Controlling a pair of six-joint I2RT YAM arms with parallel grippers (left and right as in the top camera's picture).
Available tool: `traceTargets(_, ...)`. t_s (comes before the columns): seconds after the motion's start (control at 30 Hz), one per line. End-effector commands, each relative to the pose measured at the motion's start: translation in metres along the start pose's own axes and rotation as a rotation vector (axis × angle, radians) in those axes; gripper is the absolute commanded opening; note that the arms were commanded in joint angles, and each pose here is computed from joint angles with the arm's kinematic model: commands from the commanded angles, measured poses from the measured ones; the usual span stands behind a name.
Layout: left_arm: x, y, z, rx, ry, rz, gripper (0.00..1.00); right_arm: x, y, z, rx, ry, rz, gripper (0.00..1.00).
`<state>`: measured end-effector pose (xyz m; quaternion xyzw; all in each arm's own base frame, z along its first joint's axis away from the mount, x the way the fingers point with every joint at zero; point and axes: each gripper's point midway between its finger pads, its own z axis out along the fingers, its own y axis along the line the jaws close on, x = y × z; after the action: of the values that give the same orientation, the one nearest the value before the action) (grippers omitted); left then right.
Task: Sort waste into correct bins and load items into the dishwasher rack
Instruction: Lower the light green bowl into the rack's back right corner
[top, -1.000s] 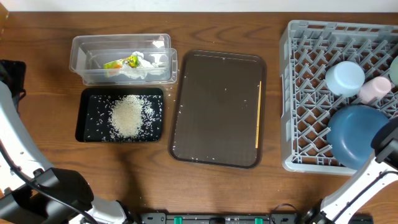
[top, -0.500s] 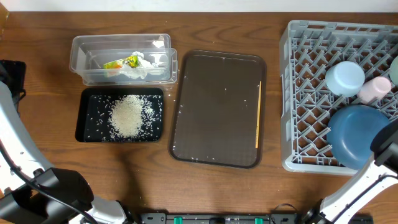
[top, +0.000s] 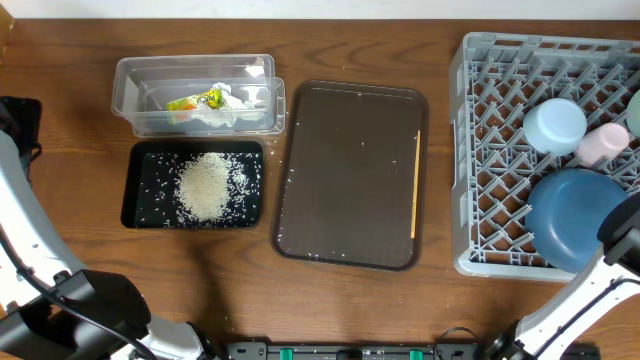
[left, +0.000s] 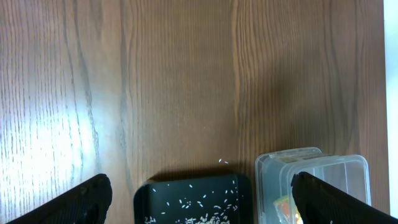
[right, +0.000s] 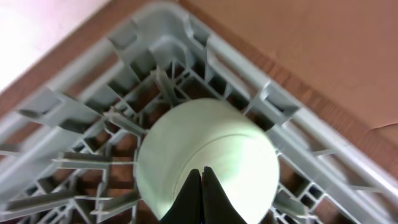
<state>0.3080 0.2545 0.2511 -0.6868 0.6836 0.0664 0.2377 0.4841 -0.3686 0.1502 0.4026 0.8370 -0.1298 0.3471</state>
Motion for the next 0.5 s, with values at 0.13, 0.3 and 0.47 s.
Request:
traceTargets(0.13,0.0,0.002,0.003,-0.013,0.002,0.006,0.94,0.011,-0.005,0.021,0.024,0.015,0.025,0.01)
traceTargets(0.3,0.0,0.002,0.003,-0.013,0.002,0.006,0.95,0.017,-0.004,0.031,0.026,0.025,0.068,0.01)
traceTargets(0.47,0.0,0.002,0.003,-0.013,0.002,0.006,0.94,0.023,-0.002,0.039,0.019,0.034,0.079,0.01)
